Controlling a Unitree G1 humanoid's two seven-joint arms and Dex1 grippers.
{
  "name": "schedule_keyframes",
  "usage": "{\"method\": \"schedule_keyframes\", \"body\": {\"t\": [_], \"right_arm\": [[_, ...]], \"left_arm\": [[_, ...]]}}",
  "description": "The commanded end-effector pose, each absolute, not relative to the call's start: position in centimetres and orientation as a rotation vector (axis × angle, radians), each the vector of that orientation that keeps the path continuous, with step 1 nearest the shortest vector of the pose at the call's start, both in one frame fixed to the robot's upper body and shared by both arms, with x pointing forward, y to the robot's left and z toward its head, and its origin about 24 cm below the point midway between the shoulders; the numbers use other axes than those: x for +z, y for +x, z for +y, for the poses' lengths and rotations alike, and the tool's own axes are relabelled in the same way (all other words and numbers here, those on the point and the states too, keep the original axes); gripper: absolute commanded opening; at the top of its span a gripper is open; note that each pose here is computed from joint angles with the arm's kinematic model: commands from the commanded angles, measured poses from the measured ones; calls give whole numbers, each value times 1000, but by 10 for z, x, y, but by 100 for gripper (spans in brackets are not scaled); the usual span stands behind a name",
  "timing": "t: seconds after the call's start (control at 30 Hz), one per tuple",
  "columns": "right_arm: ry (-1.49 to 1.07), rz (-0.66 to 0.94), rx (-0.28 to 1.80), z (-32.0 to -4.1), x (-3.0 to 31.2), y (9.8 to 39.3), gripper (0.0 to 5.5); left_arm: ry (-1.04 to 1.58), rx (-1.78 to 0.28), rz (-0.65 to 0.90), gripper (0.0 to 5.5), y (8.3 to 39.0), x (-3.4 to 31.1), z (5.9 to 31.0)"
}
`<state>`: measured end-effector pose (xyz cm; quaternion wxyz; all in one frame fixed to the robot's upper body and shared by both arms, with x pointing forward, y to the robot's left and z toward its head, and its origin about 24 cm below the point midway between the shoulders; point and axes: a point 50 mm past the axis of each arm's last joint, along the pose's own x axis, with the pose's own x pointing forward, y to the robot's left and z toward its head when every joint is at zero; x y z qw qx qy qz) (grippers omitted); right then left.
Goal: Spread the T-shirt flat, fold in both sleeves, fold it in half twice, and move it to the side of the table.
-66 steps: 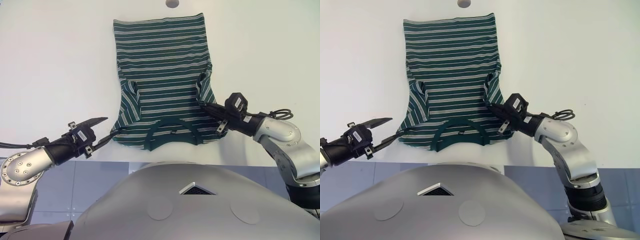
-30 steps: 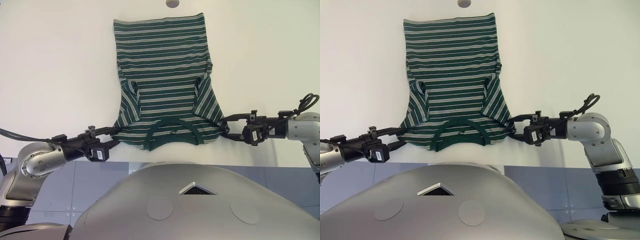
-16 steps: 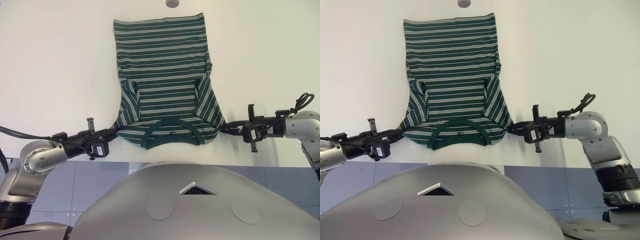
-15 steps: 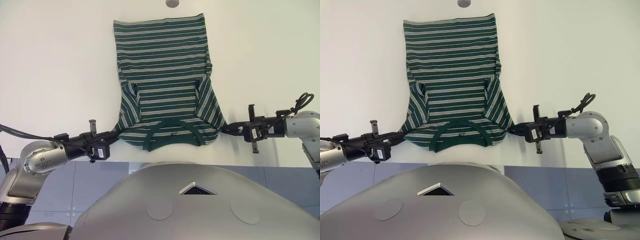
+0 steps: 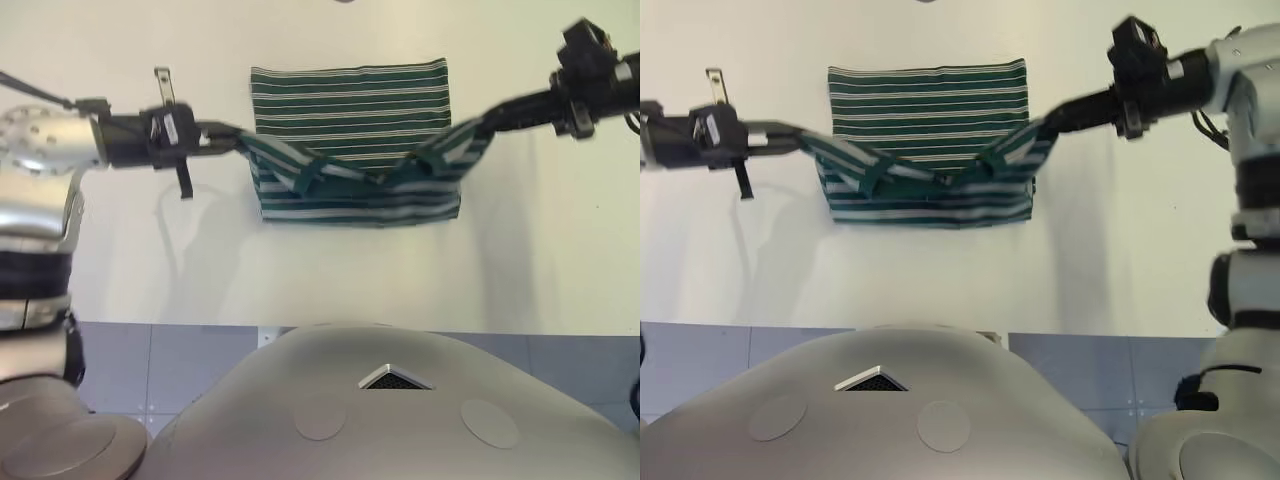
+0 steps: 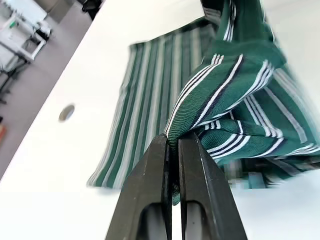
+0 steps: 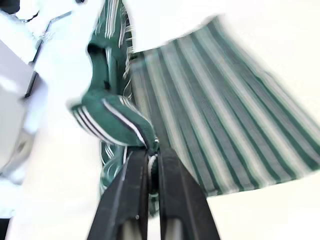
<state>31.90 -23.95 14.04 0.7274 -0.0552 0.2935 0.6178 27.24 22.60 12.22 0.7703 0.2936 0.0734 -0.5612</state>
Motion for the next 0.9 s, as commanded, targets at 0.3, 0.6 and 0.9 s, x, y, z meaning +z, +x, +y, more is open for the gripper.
{"method": "schedule_keyframes", "body": {"t": [0.3, 0.6, 0.9], "right_arm": [[-234, 737, 989, -233, 125, 368, 6], [-467, 631, 850, -213, 96, 377, 132], [-367, 215, 1020, -130, 111, 380, 177]], "left_arm": [[412, -930, 304, 0, 341, 72, 234], [193, -669, 289, 98, 362, 68, 220], [21, -420, 264, 237, 358, 74, 252]]}}
